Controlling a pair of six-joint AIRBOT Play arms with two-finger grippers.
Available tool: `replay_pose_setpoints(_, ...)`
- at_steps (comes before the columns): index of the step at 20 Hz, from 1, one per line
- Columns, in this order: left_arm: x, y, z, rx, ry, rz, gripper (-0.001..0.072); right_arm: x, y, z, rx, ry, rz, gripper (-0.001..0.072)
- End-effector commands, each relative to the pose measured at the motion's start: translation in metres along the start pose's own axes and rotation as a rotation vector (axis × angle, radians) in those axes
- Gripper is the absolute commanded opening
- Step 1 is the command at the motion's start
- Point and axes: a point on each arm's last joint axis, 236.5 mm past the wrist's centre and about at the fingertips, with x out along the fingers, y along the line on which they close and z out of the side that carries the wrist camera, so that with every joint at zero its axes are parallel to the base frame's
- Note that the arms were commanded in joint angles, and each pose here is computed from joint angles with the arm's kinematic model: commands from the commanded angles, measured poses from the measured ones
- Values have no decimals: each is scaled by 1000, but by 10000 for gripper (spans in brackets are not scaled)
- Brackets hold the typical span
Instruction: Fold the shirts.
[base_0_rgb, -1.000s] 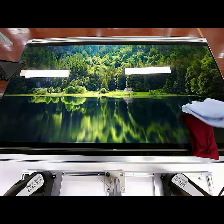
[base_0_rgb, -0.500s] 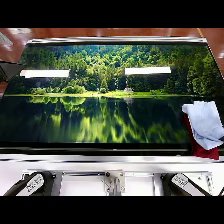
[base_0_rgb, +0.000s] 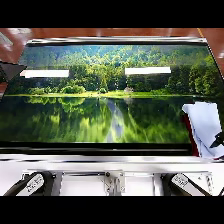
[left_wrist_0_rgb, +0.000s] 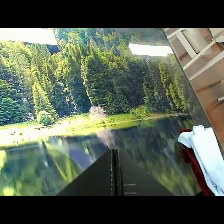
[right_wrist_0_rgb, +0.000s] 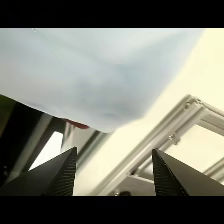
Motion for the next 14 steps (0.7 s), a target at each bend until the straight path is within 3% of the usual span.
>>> replay_pose_setpoints(1, 0, 0, 0, 0, 1, 0, 38, -26, -37, -27, -72, 120, -147, 586)
replay_pose_setpoints(3, 0, 0, 0, 1, 1, 2, 37, -64, -38, -22, -111, 87, -131, 585)
replay_pose_setpoints(4, 0, 3, -1, 3, 6, 10, 37, -86, -28, -7, -133, -8, -81, 547)
replay_pose_setpoints(5, 3, 8, -6, 11, 28, 31, 37, -116, -9, 15, -147, -165, -3, 416)
replay_pose_setpoints(7, 15, 27, -26, -4, 113, 119, 36, -201, 56, 55, -207, -557, 235, 398)
replay_pose_setpoints(9, 31, 60, -59, 84, 265, 297, 35, -300, 139, 58, -288, -906, 550, 397)
replay_pose_setpoints(10, 35, 85, -70, 133, 338, 449, 34, -332, 181, 41, -343, -977, 693, 397)
replay_pose_setpoints(12, 49, 103, -83, 220, 454, 674, 36, -327, 252, -9, -539, -902, 784, 398)
replay_pose_setpoints(13, 67, 95, -93, 267, 514, 675, 38, -295, 281, -35, -676, -809, 709, 430)
replay_pose_setpoints(14, 89, 82, -110, 295, 578, 629, 175, -255, 300, -58, -786, -704, 583, 678)
